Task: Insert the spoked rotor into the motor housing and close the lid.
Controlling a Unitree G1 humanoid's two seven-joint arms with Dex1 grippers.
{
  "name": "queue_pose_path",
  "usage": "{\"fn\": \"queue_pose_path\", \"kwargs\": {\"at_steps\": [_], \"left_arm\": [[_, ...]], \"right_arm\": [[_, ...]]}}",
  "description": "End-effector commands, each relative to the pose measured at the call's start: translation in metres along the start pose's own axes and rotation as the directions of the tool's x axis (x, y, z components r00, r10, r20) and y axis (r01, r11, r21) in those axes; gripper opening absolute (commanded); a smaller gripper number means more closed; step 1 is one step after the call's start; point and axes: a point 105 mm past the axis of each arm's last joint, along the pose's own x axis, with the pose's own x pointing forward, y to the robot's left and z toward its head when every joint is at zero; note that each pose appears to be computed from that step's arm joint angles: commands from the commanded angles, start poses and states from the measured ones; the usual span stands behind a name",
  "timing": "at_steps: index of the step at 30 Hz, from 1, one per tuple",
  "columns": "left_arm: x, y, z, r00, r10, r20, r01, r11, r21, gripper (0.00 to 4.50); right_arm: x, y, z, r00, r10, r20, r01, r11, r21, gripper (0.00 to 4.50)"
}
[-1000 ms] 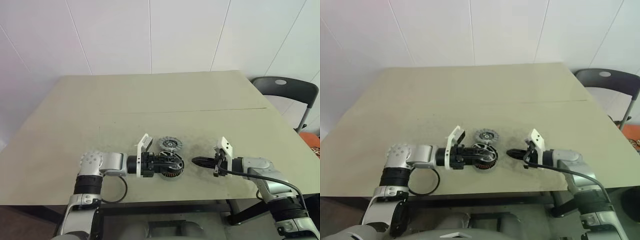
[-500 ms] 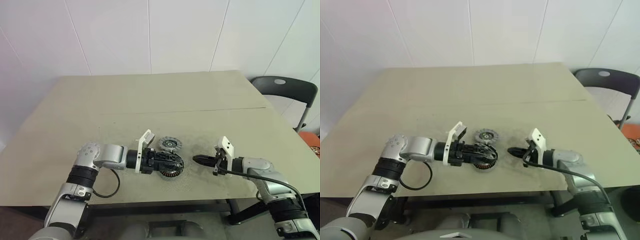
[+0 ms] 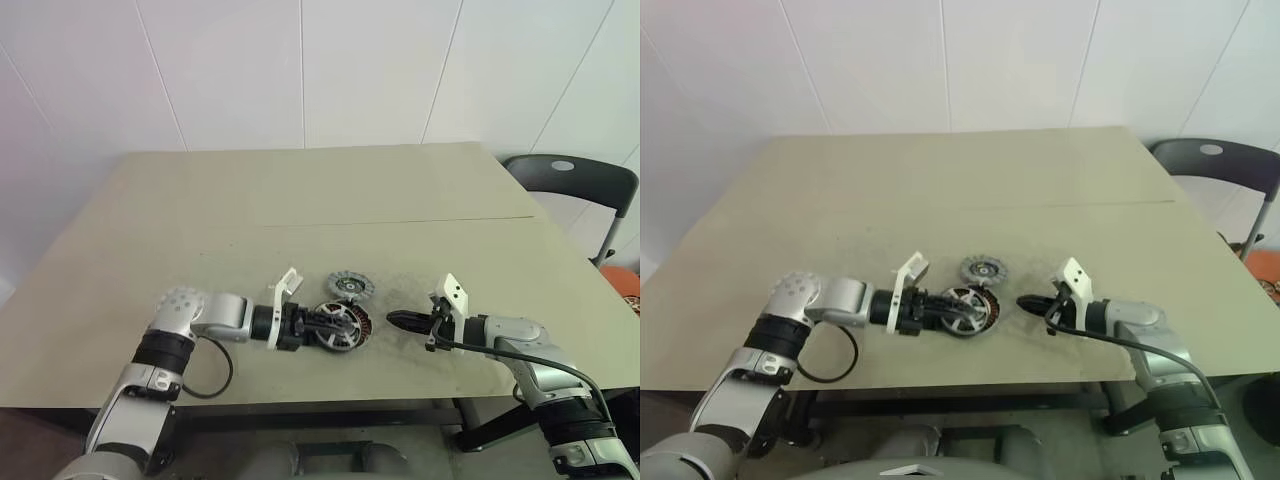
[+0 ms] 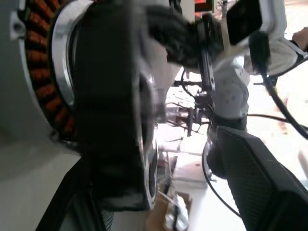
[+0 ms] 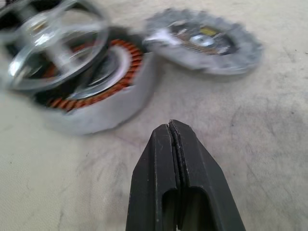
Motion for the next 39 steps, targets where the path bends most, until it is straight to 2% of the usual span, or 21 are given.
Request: {"fn": "queue_pose_path", "kwargs": {"at_steps": [1, 10, 16, 23, 29, 39], "left_arm": [[-0.001, -0.001, 0.006, 0.999, -0.001, 0.033, 0.001, 1.000, 0.018, 3.23], [0.005, 0.008, -0.013, 0.999, 0.000, -0.033, 0.000, 1.000, 0.007, 3.23], [0.008, -0.003, 0.010, 0.998, -0.026, 0.053, 0.025, 0.999, 0.024, 3.23], [0.012, -0.003, 0.003, 0.998, -0.037, 0.043, 0.036, 0.999, 0.024, 3.23], [0.010, -0.013, 0.019, 0.992, -0.065, 0.109, 0.061, 0.997, 0.042, 3.23], [0.014, -0.018, 0.013, 0.989, -0.102, 0.107, 0.097, 0.994, 0.047, 3.23]], "right_arm": [[0.002, -0.001, 0.011, 0.999, 0.002, 0.034, -0.001, 0.999, -0.038, 0.00], [0.003, -0.001, 0.009, 1.000, 0.000, 0.028, 0.001, 0.999, -0.042, 0.00], [0.004, -0.001, 0.007, 1.000, 0.001, 0.024, 0.000, 0.999, -0.043, 0.00], [0.004, -0.001, 0.006, 1.000, -0.003, 0.022, 0.004, 0.999, -0.044, 0.00], [0.006, -0.002, 0.002, 1.000, -0.003, 0.010, 0.004, 0.999, -0.047, 0.00], [0.006, -0.002, 0.001, 1.000, -0.002, 0.005, 0.002, 0.999, -0.046, 0.00]]}}
